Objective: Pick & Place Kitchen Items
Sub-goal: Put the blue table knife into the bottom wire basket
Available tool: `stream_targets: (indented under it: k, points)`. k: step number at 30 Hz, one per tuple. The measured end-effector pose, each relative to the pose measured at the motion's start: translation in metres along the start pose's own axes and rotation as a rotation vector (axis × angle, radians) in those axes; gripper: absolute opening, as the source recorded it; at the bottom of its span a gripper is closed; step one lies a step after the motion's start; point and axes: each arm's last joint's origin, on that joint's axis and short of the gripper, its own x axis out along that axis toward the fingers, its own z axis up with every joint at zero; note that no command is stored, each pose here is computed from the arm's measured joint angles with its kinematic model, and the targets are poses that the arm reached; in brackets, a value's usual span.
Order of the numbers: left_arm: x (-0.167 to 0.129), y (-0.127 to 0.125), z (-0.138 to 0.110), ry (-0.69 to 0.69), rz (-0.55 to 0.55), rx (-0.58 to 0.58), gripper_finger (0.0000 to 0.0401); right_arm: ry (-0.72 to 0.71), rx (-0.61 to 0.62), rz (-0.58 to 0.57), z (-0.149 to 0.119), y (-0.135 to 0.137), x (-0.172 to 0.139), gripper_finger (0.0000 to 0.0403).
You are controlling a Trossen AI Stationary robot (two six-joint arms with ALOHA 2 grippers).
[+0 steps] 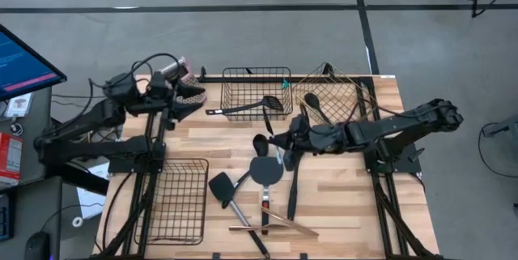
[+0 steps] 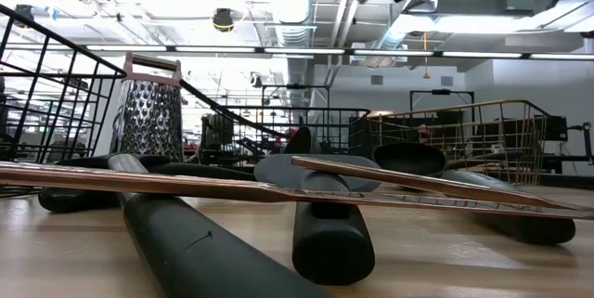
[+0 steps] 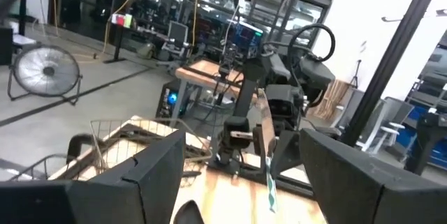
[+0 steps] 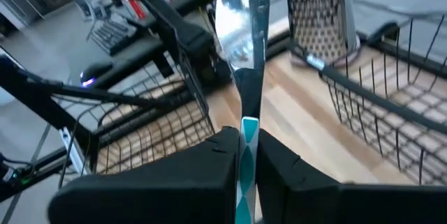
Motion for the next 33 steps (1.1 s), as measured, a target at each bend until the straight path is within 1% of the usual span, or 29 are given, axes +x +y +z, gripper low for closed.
stream_targets:
  k: [6, 13, 18, 23, 27, 33]
  points:
    - [0.020, 0.005, -0.004, 0.015, -0.031, -0.001, 0.0263, -0.065, -0.017, 0.016, 0.009, -0.001, 0.002, 0.0020]
    - [0.035, 0.009, -0.006, 0.016, -0.075, -0.022, 0.0263, -0.089, -0.021, 0.025, 0.011, -0.001, 0.002, 0.0020]
    - [0.037, 0.008, -0.005, 0.001, -0.092, -0.031, 0.0263, -0.083, -0.026, 0.041, 0.009, 0.004, 0.000, 0.0020]
    - [0.038, 0.007, -0.005, 0.014, -0.139, -0.045, 0.0263, -0.076, -0.020, 0.073, 0.007, 0.008, -0.002, 0.0020]
    - [0.038, 0.007, -0.005, 0.017, -0.150, -0.054, 0.0263, -0.080, -0.013, 0.090, 0.007, 0.010, -0.002, 0.0020]
    - [0.037, 0.005, -0.004, 0.012, -0.178, -0.063, 0.0263, -0.052, -0.009, 0.119, 0.001, 0.019, -0.007, 0.0020]
